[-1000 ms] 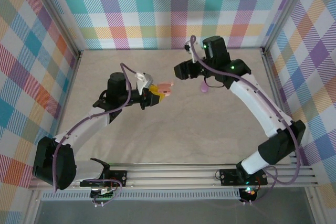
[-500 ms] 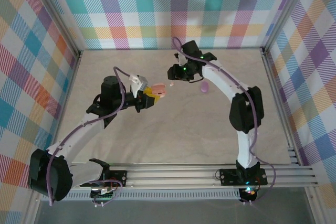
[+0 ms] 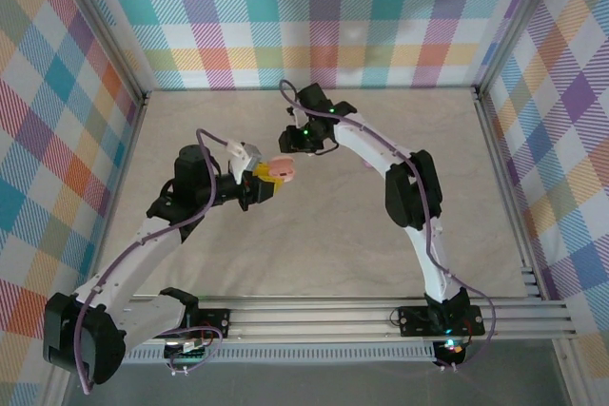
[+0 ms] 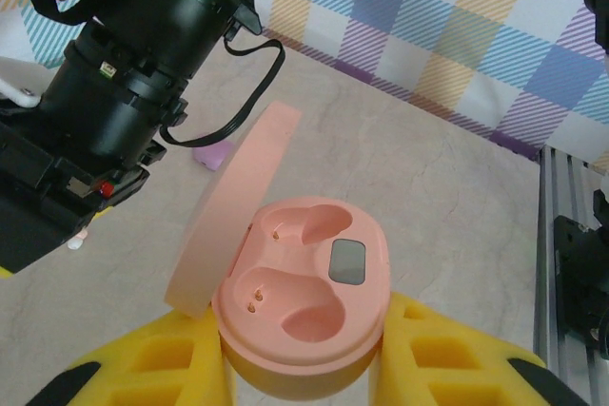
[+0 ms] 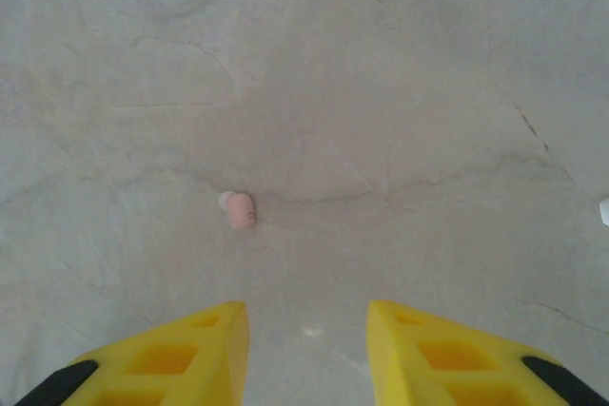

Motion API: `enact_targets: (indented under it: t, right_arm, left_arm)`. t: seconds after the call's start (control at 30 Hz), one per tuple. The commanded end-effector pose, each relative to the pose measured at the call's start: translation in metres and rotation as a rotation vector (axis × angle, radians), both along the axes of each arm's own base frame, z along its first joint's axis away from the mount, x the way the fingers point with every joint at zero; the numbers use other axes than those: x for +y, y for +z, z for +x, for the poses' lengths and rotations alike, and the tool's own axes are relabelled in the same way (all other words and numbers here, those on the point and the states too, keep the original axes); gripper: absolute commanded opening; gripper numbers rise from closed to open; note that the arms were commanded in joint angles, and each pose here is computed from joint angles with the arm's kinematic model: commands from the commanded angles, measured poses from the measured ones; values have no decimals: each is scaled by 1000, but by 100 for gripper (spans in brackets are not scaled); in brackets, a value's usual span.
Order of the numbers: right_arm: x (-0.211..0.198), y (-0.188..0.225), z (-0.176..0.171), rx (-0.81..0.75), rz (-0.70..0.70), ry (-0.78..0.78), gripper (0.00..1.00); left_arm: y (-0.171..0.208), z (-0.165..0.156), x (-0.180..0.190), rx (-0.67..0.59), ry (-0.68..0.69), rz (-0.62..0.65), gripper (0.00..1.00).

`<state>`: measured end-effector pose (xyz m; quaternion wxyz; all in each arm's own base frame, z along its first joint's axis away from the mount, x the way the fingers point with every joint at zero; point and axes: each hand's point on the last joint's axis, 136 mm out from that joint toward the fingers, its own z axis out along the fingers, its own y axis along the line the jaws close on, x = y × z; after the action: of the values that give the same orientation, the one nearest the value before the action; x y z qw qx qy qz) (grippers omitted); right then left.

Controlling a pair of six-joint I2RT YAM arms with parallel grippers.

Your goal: Insert wireless bluetooth earbuds into charging case

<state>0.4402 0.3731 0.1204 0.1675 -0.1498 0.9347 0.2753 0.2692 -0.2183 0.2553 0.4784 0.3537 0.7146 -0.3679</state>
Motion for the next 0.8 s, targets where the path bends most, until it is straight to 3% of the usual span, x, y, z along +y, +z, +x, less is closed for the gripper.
enact_targets:
  t: [0.0, 0.17, 0.43, 0.77]
  right_arm:
    - [-27, -2, 24, -35, -76, -98, 32]
    - [-52, -22, 35, 18, -125, -186, 30]
    - [-74, -50, 54, 49, -211, -250, 37]
    - [-67, -73, 62, 84, -226, -238, 38]
  left_arm:
    - [-1, -3, 5, -12, 9, 12, 7]
    - [-1, -3, 4, -14, 2, 9, 7]
    - [-1, -3, 4, -17, -5, 9, 7]
    - [-6, -2, 4, -15, -3, 16, 7]
